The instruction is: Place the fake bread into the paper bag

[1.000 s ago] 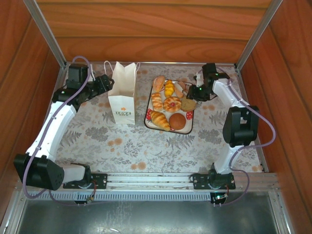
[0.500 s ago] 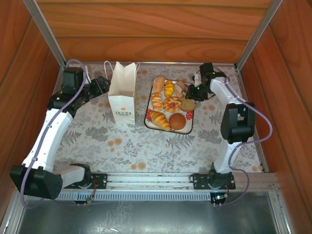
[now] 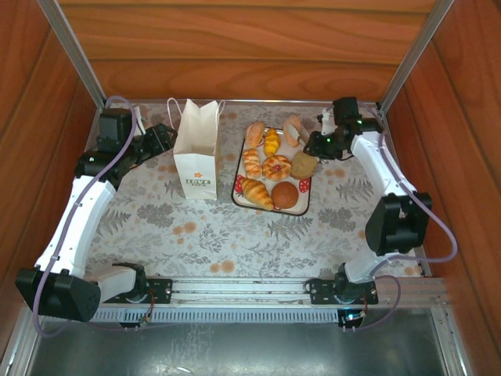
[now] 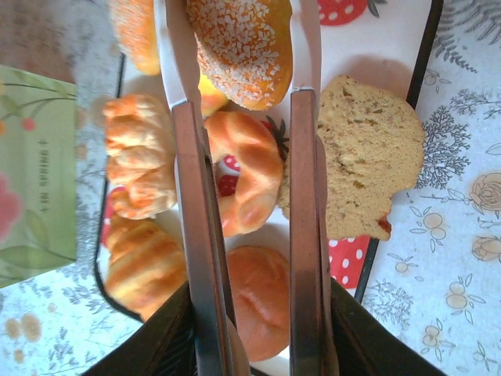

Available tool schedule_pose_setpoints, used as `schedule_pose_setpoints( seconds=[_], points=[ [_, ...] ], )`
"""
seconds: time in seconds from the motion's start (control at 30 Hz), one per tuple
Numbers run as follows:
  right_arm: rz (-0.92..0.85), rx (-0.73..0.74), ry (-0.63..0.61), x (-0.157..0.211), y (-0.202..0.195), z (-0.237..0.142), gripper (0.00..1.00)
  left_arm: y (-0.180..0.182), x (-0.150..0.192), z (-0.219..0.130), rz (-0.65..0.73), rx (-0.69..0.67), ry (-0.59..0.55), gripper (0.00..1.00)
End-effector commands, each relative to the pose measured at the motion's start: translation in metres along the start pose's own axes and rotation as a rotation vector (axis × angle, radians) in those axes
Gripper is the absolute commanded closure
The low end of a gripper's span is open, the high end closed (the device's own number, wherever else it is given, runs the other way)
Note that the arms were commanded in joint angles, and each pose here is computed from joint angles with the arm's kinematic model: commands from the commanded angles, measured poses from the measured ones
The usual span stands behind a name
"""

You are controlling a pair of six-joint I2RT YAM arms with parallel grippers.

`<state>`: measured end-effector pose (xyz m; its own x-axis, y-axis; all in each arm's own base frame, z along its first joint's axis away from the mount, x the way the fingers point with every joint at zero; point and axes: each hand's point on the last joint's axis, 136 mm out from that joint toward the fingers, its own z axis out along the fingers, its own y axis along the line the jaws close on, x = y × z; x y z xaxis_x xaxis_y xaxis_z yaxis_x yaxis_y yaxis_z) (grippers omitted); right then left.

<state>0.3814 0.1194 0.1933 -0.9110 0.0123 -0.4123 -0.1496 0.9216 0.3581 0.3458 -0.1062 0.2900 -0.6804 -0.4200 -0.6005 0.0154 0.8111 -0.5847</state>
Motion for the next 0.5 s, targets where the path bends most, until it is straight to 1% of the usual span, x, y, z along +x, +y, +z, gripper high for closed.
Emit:
schedule_pose_setpoints(
  seconds=[0.0,0.27,0.47],
  points=[
    [-0.016,-0.074,-0.075,0.001,0.026,-0.035,0.64,-0.008,0.002,0.006,-0.023,0.043,0.047,0.31],
    [-0.066,-0.164,-0.207,0.009,0.064,-0.104,0.65,-0.007,0.003,0.022,-0.042,0.043,0.091,0.39],
    [-0.162,-0.227,-0.311,0.010,0.104,-0.149,0.65,-0.004,0.003,0.037,-0.065,0.037,0.117,0.55]
  ],
)
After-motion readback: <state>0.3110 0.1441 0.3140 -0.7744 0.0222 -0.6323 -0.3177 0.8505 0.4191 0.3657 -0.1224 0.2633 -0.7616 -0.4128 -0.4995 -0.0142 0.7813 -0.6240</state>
